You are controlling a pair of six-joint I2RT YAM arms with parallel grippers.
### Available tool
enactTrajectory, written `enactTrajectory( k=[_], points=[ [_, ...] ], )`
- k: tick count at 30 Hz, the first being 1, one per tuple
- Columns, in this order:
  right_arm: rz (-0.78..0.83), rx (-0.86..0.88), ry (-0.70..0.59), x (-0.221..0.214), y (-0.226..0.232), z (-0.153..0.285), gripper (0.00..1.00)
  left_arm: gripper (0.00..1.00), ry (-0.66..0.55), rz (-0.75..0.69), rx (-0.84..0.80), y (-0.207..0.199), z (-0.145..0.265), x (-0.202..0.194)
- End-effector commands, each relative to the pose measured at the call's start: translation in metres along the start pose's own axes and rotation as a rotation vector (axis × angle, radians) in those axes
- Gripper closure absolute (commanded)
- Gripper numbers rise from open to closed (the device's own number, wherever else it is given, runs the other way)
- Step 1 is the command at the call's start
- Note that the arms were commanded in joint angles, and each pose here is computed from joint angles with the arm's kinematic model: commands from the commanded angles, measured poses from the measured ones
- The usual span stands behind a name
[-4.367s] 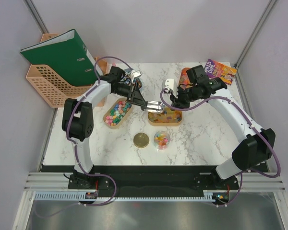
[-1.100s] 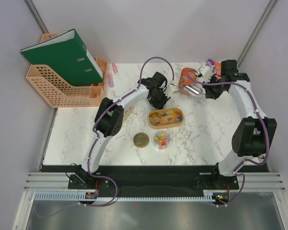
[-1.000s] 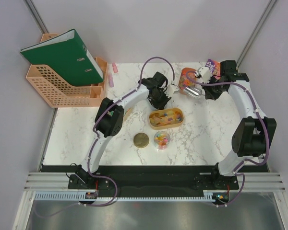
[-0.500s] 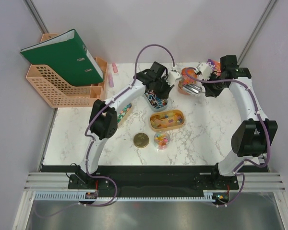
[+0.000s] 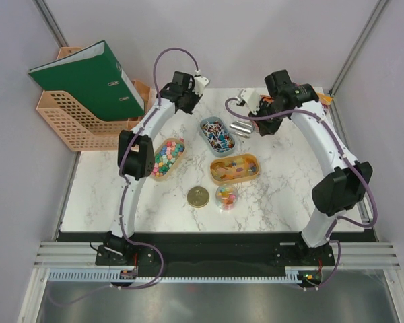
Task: Pack the candies
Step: Scoop the fake candies from the storage box.
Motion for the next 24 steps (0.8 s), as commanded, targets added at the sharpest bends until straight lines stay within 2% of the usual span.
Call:
enactTrajectory(
  k=[1,4,13,19,24],
  points=[
    [-0.104,-0.028,0.055,0.011,-0.005,0.005,1.0,0.98,0.012,-0.056,0.02,-0.006,-0.015,0.002],
    [-0.098,-0.047,0.084,0.019,-0.005,0.0,1.0,0.98,0.04,-0.042,0.009,-0.008,-0.024,-0.007],
    [-0.073,0.061,0.193,0.013,0.016,-0.02,1.0,0.98,0.098,0.0,-0.115,-0.027,-0.029,-0.027],
    [-0.077,0.111,0.281,0.013,0.018,-0.027,1.0,0.98,0.111,-0.006,-0.205,-0.054,-0.026,-0.03],
    [-0.093,0.076,0.312,0.016,0.012,-0.034,1.0,0.98,0.114,-0.013,-0.264,-0.078,-0.021,-0.027]
  ],
)
Point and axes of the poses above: each gripper's point midway between its finger pads, its own z axis back along the fingers, its own y axis along the line the jaws close on, x = y × z, the point moved 9 cm from there along z, back along the fingers, and after that the axes turned 1 degree about -z, right-handed, at the moved point
